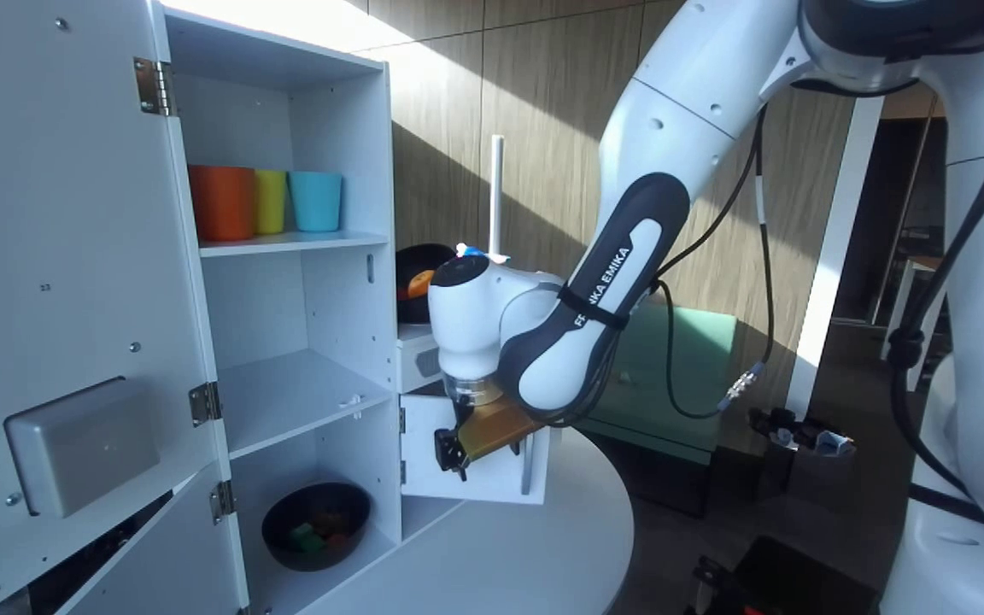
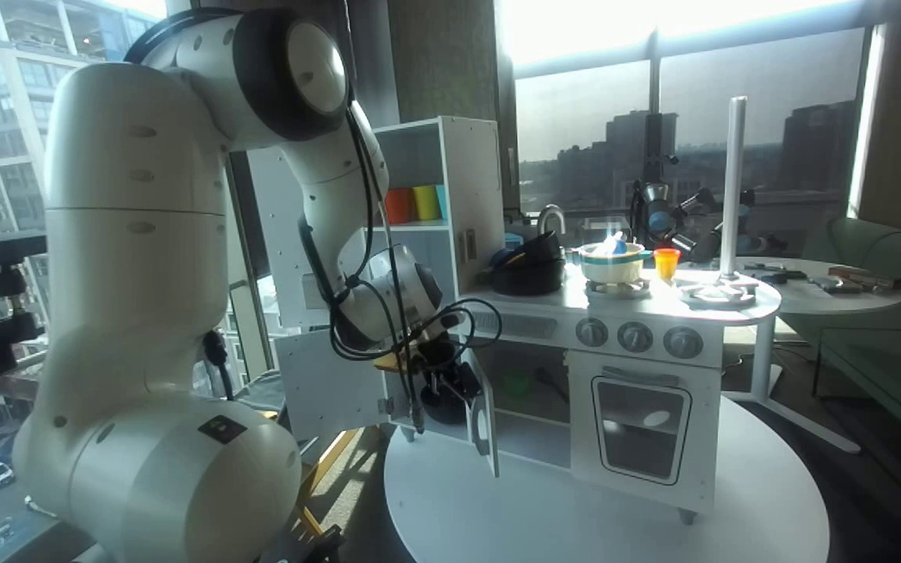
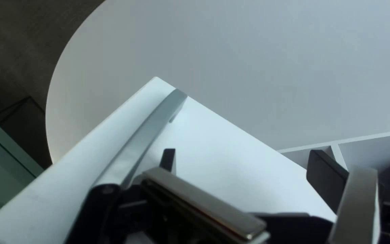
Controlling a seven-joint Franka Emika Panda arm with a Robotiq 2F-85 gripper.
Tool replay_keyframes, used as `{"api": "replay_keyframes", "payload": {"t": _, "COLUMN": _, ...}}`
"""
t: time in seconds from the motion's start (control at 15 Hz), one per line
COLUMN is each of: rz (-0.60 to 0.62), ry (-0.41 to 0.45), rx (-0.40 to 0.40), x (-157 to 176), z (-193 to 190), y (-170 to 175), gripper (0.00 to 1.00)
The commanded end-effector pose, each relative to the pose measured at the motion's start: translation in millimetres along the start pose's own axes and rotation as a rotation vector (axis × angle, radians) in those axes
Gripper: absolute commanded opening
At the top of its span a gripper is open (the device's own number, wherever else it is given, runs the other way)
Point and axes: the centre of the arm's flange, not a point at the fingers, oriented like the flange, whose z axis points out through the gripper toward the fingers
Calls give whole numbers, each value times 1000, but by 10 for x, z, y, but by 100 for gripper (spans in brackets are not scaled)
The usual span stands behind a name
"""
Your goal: Close the cupboard doors
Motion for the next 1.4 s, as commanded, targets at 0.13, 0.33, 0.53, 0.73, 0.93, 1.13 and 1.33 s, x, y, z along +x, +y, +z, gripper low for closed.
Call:
{"api": "replay_keyframes", "payload": {"t": 0.13, "rz": 96, "ry": 127, "rx": -13, "x": 249, "z": 48, "y": -54, "gripper": 100}}
{"api": "replay_keyframes", "payload": {"t": 0.33, "rz": 156, "ry": 202, "rx": -74, "x": 395, "z": 35, "y": 46, "gripper": 100}}
{"api": "replay_keyframes", "payload": {"t": 0.53, "rz": 206, "ry": 238, "rx": -67, "x": 537, "z": 65, "y": 155, "gripper": 100}}
{"api": "replay_keyframes", "payload": {"t": 0.73, "rz": 282, "ry": 254, "rx": -89, "x": 666, "z": 96, "y": 267, "gripper": 100}}
{"api": "replay_keyframes", "payload": {"t": 0.93, "rz": 387, "ry": 270, "rx": -104, "x": 828, "z": 113, "y": 351, "gripper": 100}}
{"api": "replay_keyframes", "payload": {"t": 1.13, "rz": 443, "ry": 267, "rx": -73, "x": 927, "z": 113, "y": 371, "gripper": 100}}
{"api": "replay_keyframes", "payload": {"t": 1.33, "rz": 455, "ry": 248, "rx": -76, "x": 884, "z": 69, "y": 357, "gripper": 100}}
